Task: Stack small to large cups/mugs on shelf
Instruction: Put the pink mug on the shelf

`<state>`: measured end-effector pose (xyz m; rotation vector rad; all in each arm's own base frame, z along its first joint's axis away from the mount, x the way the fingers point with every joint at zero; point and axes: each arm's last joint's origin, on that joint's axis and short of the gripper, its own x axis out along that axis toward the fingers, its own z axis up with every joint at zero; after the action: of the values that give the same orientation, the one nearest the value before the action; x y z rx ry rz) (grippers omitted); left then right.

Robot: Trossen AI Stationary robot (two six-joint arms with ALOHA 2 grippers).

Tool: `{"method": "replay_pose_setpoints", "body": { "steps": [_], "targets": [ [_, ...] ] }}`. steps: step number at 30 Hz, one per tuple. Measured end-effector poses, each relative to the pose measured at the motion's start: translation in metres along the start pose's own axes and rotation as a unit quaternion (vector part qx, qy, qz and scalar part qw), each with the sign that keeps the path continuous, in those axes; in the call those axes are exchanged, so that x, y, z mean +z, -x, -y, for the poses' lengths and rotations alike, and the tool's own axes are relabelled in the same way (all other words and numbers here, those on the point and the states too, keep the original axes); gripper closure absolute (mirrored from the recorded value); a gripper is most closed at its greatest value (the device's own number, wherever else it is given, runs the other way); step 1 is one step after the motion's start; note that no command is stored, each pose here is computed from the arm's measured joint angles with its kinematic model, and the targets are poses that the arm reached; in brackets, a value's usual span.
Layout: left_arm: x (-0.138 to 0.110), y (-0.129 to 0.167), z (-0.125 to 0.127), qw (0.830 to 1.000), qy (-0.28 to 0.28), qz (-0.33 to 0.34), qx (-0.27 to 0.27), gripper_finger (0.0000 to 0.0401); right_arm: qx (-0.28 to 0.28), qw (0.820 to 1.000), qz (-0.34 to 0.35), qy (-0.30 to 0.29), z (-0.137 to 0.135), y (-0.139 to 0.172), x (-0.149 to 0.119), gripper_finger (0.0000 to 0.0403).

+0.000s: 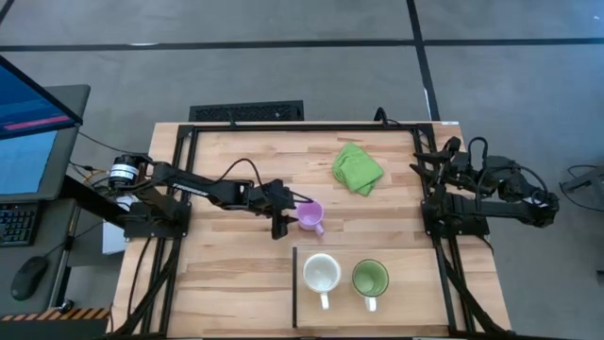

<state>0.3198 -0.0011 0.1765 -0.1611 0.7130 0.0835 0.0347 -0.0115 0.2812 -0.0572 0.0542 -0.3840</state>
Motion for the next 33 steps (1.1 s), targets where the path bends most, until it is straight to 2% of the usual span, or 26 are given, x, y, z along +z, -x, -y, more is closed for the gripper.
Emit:
{"method": "replay_pose_setpoints", "body": {
  "steps": [6, 8, 11, 19, 27, 33],
  "targets": [
    [0.007, -0.005, 0.001, 1.0, -0.003, -0.005, 0.001, 0.0216, 0.0, 1.0, 0.0, 0.0, 0.0, 0.0, 0.0, 0.0219],
    [0.007, -0.011, 0.0, 0.999, -0.004, -0.038, 0.007, 0.0216, 0.0, 1.0, 0.0, 0.0, 0.0, 0.0, 0.0, 0.0219],
    [0.015, -0.021, -0.004, 0.999, -0.007, -0.05, -0.006, 0.0216, 0.008, 1.0, -0.002, 0.001, 0.0, 0.0, 0.0, 0.0219],
    [0.038, -0.028, -0.003, 0.999, -0.036, -0.029, -0.018, 0.0216, 0.033, 0.999, 0.0, 0.005, -0.002, 0.0, 0.0, 0.0219],
    [0.041, -0.031, 0.0, 0.999, -0.038, -0.018, -0.013, 0.0216, 0.044, 0.999, 0.0, 0.006, -0.003, 0.0, 0.0, 0.0219],
    [0.036, -0.038, -0.001, 0.999, -0.021, -0.041, -0.02, 0.0216, 0.045, 0.999, 0.001, 0.006, -0.003, 0.0, 0.0, 0.0219]
  ]
}}
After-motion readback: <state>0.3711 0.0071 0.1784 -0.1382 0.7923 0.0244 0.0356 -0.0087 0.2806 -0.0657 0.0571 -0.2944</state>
